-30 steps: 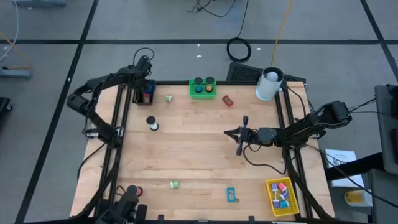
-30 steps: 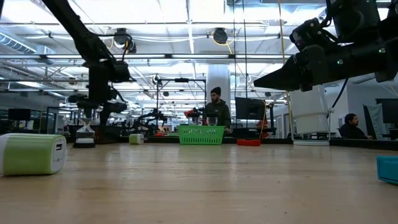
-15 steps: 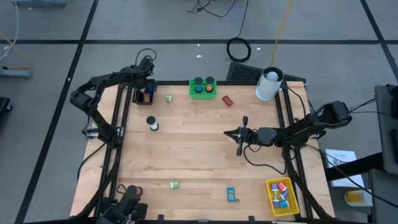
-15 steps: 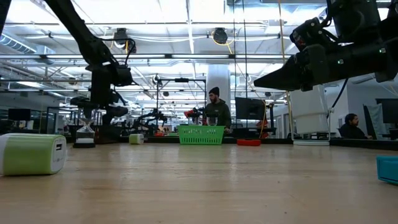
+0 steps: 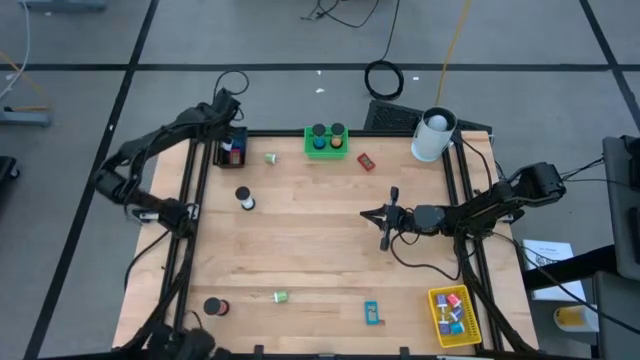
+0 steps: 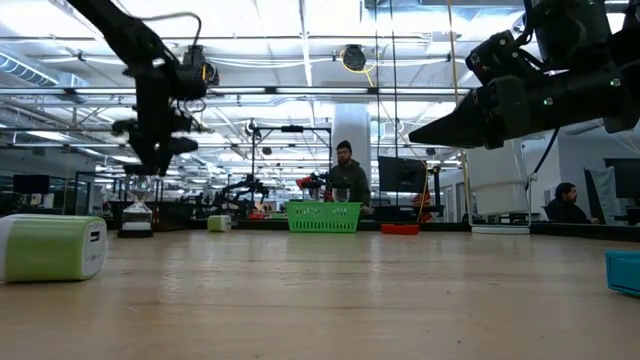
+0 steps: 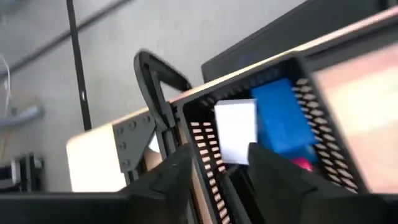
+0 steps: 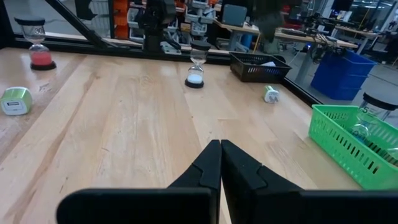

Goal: Pick & Place Office items
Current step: Put the white hourglass into the green basket

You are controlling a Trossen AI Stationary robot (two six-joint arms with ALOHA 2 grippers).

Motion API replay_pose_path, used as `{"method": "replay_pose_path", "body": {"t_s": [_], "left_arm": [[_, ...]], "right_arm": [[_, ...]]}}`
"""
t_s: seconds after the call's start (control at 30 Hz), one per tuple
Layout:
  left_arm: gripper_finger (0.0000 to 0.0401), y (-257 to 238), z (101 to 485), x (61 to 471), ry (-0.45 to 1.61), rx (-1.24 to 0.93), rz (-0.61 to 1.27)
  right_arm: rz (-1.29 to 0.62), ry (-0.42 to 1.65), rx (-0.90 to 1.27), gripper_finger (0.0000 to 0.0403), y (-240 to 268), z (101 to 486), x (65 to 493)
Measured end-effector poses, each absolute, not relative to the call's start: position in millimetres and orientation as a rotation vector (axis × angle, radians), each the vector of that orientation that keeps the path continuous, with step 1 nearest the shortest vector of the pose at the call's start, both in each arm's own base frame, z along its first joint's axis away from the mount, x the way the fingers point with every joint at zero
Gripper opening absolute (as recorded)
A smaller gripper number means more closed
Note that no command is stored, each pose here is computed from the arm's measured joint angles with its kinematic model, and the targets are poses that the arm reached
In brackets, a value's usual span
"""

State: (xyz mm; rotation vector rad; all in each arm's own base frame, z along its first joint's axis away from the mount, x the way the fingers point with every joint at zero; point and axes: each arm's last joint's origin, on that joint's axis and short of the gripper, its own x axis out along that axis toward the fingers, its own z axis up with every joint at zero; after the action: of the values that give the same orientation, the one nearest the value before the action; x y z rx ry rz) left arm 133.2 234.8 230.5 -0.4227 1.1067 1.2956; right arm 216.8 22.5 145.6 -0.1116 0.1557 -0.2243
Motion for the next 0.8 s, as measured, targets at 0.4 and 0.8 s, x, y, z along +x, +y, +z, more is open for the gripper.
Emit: {"method": "replay_pose_path", "body": {"t_s": [0.4, 0.8], "left_arm": [[0.0006, 164, 254, 169, 1.063, -0.250, 0.737], [0.0035, 100, 266, 180, 1.254, -0.194, 0.501]], "right_arm": [[-0.230, 0.161, -0.114, 0.0001, 22, 145, 217], [-0.230, 0.164, -0.133, 0.0001, 22, 145, 217]]}}
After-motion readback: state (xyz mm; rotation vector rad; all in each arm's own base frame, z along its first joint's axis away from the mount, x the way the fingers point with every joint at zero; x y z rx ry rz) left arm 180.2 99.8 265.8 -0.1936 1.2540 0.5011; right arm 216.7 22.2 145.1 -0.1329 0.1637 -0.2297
